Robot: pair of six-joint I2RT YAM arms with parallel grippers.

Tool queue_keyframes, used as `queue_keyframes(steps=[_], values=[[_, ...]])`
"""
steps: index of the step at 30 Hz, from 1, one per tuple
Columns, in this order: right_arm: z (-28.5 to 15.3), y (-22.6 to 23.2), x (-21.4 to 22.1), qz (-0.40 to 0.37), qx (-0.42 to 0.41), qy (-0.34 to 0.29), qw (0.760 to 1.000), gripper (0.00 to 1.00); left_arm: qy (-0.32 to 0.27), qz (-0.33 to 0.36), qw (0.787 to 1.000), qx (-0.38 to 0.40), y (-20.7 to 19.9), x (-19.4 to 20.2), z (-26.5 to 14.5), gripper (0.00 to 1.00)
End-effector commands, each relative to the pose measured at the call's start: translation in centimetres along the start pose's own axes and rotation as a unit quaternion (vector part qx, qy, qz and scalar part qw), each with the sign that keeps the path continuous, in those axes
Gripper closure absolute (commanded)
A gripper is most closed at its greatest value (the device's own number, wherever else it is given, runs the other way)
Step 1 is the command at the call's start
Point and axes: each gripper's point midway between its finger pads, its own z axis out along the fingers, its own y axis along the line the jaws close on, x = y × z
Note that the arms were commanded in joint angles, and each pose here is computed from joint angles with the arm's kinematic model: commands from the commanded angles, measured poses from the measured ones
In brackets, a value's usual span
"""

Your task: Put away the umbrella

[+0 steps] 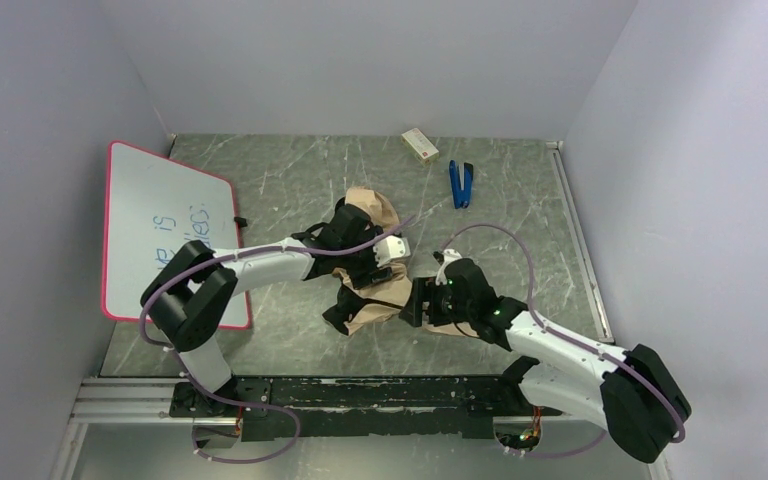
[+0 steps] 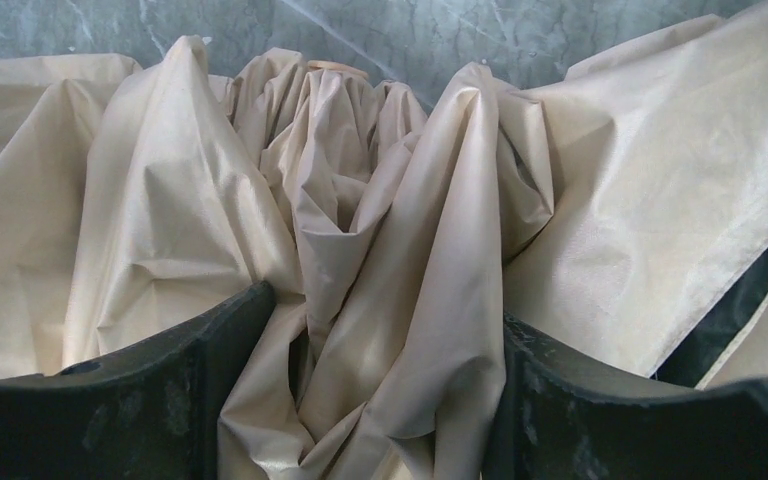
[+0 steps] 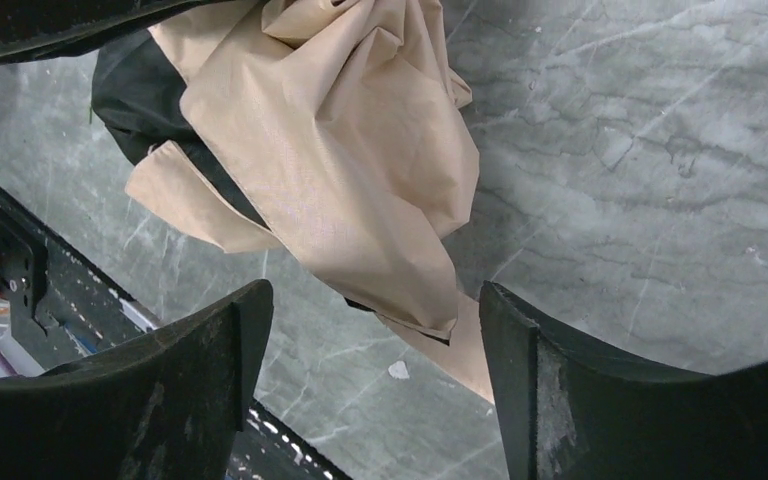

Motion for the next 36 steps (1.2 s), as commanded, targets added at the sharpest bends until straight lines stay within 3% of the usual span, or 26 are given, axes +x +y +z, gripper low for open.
queue_keyframes(steps=[1,18,22,27,36], values=[[0.7,1.4,-2.4,-0.014,-0.032,-0.059,0.998,0.23,0.026,0.009,0.999,-0.016,0.7,1.5,0.7,0.31],[2.5,-0.6,0.6,-0.054,0.091,-0.022,0.994,0.44,0.04,-0.028,0.999,-0.02,2.3,2.8,1.3,0.35],[2.3,-0.8,0.8,-0.05,0.106,-0.021,0.993,0.61,0.042,-0.026,0.999,-0.021,2.3,3.0,1.1,0.36],[1.8,1.2,1.5,-0.042,0.049,-0.005,0.998,0.99,0.043,-0.025,0.998,-0.027,2.5,3.0,1.0,0.36],[-0.9,4.6,5.2,0.027,-0.033,0.1,0.994,1.0,0.047,-0.025,0.998,-0.038,2.8,3.2,0.7,0.34]])
